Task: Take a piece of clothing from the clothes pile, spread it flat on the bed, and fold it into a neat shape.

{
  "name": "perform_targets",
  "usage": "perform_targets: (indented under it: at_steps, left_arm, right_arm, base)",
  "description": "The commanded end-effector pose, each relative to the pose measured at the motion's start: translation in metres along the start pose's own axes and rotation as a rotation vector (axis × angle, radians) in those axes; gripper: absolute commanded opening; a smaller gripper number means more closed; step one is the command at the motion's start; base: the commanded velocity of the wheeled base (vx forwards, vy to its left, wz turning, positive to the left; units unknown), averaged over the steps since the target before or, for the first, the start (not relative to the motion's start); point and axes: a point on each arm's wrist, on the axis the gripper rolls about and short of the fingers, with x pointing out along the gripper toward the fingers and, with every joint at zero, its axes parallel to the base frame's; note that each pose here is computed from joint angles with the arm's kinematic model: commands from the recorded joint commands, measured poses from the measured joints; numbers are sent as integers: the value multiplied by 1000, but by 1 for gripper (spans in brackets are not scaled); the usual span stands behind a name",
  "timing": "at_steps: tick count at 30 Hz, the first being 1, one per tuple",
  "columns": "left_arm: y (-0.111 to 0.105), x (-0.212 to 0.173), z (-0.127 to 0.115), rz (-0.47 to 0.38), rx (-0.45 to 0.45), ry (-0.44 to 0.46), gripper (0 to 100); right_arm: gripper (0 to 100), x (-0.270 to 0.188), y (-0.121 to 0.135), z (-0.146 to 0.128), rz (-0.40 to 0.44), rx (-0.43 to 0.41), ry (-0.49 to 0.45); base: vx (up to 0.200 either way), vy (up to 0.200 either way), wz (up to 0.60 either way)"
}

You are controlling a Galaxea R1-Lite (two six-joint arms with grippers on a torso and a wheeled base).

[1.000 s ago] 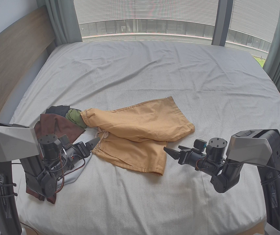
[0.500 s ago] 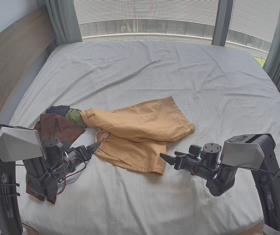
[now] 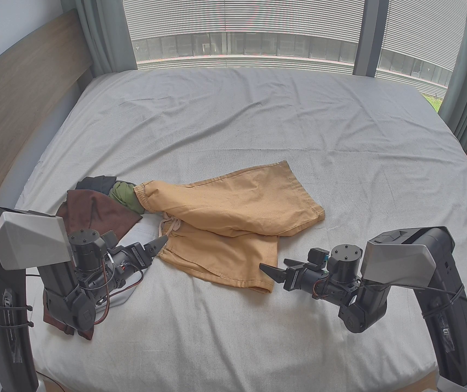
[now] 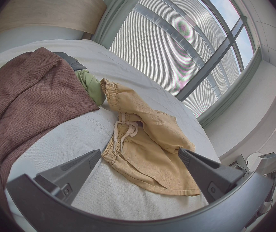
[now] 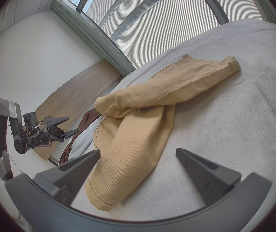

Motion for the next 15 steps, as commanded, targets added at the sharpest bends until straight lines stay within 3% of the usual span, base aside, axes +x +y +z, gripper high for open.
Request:
perform_targets:
  at_steps: [1,11,15]
  left_arm:
    - [0,0,0,0,-1,1,100]
    - [1,0,-1,2,-3,3,100]
    - [1,0,-1,2,-3,3,100]
  right_arm:
    - [0,2,3,-3,9,-1,10]
    - [0,-8,10,-10,6,8,47]
    - [0,-24,21,0,7,9,56]
  base:
    - [0,0,0]
    - [0,0,0]
    - [0,0,0]
